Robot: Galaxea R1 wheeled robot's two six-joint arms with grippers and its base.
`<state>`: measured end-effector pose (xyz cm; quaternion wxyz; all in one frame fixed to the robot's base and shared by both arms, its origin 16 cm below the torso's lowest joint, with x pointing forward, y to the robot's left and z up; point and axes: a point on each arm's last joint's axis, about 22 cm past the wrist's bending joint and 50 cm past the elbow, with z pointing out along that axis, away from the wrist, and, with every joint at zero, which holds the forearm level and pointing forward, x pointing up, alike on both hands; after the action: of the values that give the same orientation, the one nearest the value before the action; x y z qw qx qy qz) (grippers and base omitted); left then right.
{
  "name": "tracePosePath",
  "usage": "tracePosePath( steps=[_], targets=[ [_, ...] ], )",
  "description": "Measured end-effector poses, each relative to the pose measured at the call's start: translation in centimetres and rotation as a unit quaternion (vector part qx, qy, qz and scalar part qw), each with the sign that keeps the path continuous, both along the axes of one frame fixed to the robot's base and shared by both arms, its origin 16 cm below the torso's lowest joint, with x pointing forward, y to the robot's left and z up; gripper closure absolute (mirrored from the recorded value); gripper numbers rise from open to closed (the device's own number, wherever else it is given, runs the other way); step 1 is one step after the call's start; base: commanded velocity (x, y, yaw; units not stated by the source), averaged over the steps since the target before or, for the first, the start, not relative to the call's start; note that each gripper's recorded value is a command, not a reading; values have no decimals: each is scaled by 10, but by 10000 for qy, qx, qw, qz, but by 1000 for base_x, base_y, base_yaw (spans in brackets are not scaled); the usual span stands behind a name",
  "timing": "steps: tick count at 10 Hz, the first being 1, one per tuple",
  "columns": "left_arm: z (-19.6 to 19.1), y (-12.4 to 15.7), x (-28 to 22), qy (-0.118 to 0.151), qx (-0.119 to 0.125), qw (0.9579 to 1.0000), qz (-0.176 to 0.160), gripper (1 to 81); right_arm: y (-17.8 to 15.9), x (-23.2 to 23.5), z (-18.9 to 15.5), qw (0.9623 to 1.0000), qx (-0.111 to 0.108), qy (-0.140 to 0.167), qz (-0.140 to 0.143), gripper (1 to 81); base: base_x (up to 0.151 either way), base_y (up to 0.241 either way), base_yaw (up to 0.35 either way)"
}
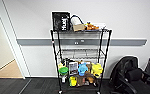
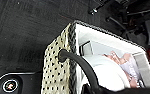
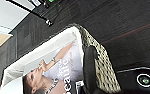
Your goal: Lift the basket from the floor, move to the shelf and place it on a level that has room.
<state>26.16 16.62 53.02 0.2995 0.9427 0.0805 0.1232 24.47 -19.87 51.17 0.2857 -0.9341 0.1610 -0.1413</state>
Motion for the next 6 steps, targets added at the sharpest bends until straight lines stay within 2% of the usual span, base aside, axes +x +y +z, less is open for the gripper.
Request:
tracePosePath(
  steps=[6],
  targets=[
    [0,0,0,-4,-3,10000,4,811,0,10,3,10000,-9,-61,8,811,74,0,0]
  ],
)
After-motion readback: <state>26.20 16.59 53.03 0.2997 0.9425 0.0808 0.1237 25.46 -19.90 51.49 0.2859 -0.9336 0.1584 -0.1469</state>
